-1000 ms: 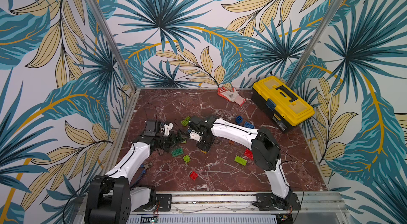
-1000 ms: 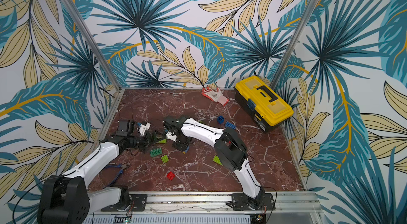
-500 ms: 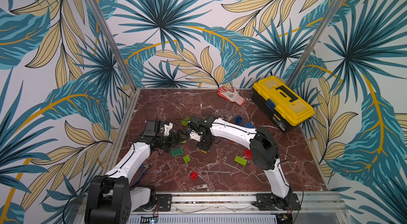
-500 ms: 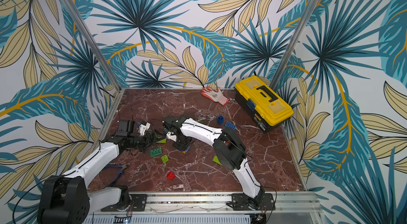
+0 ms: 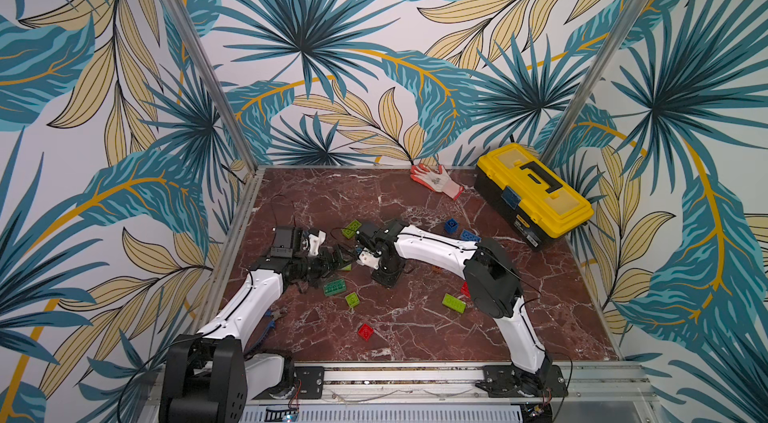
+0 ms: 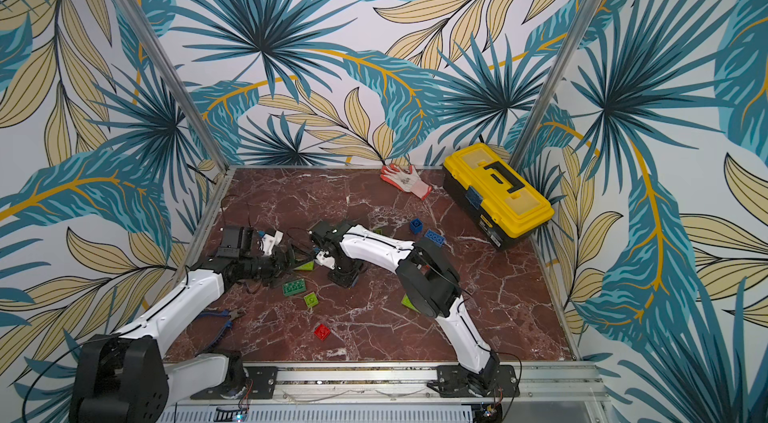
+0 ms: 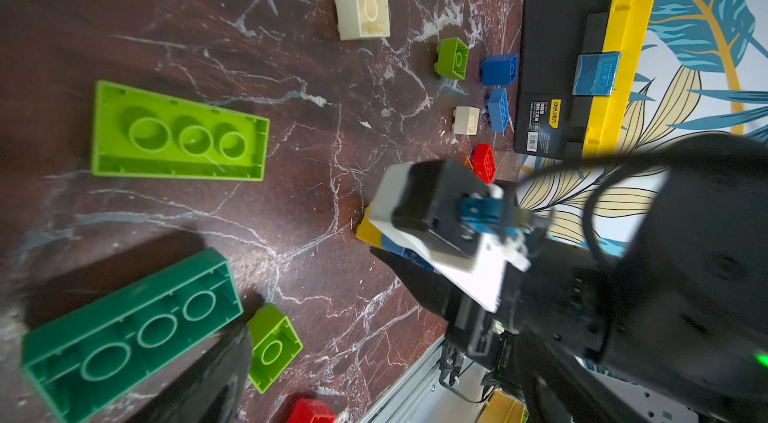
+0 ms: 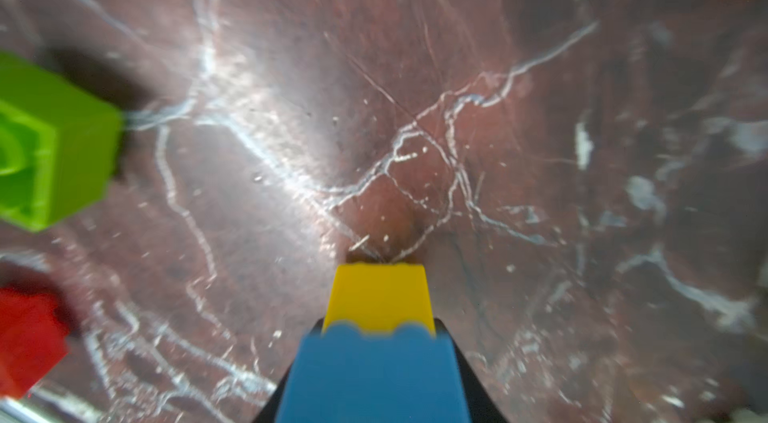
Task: Assemble a carrot with lego
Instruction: Assemble the lego brick with the lego brick, then pick up the lego brick from the center of the board.
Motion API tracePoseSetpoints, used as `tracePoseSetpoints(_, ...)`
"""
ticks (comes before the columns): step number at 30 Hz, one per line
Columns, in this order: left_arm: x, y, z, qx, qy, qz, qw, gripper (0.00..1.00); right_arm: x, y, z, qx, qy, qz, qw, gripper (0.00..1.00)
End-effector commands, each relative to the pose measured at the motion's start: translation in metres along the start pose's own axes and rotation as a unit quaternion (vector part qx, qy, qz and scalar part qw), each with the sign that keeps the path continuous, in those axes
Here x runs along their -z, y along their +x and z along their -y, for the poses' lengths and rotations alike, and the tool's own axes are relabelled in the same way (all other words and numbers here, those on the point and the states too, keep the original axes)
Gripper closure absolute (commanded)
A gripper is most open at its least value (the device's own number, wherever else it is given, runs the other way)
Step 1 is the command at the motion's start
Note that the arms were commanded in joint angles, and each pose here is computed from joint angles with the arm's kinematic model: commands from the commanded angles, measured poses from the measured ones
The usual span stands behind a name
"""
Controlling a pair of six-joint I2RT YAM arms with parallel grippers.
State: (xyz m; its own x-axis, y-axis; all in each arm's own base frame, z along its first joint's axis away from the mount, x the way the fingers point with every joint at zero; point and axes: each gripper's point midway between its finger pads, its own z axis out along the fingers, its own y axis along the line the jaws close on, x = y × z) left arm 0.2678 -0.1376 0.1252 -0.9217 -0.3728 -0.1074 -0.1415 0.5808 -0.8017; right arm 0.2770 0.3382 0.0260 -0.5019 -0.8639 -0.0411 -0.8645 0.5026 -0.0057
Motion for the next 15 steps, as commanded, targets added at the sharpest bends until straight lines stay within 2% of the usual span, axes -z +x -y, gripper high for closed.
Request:
tracePoseSetpoints(1, 0.006, -0.005, 0.006, -0.018, 0.007, 0.014, 1.0, 0.01, -0.002, 0.001, 0.0, -0.006, -0.01, 0.002, 1.0, 0.56)
tracePoseSetpoints(5, 0.007, -0.006, 0.008, -0.021, 0.009, 0.016, 1.0, 0.01, 0.017, -0.007, 0.003, -0.014, -0.013, 0.036, 0.999, 0.46)
tracePoseSetpoints(8, 0.009, -0.007, 0.009, -0.024, 0.009, 0.019, 0.999, 0.01, 0.036, -0.012, -0.001, -0.013, -0.026, 0.068, 0.997, 0.32)
tracePoseSetpoints(9, 0.01, -0.007, 0.009, -0.024, 0.009, 0.021, 0.999, 0.01, 0.044, -0.012, -0.002, -0.013, -0.03, 0.079, 0.996, 0.24)
tracePoseSetpoints(10, 0.01, -0.007, 0.009, -0.025, 0.009, 0.021, 0.999, 0.01, 0.052, -0.011, -0.004, -0.012, -0.034, 0.086, 0.996, 0.01)
tracePoseSetpoints(15, 0.015, -0.009, 0.015, -0.034, 0.012, 0.026, 0.999, 0.01, 0.103, 0.021, 0.005, -0.037, 0.005, 0.13, 0.991, 0.01)
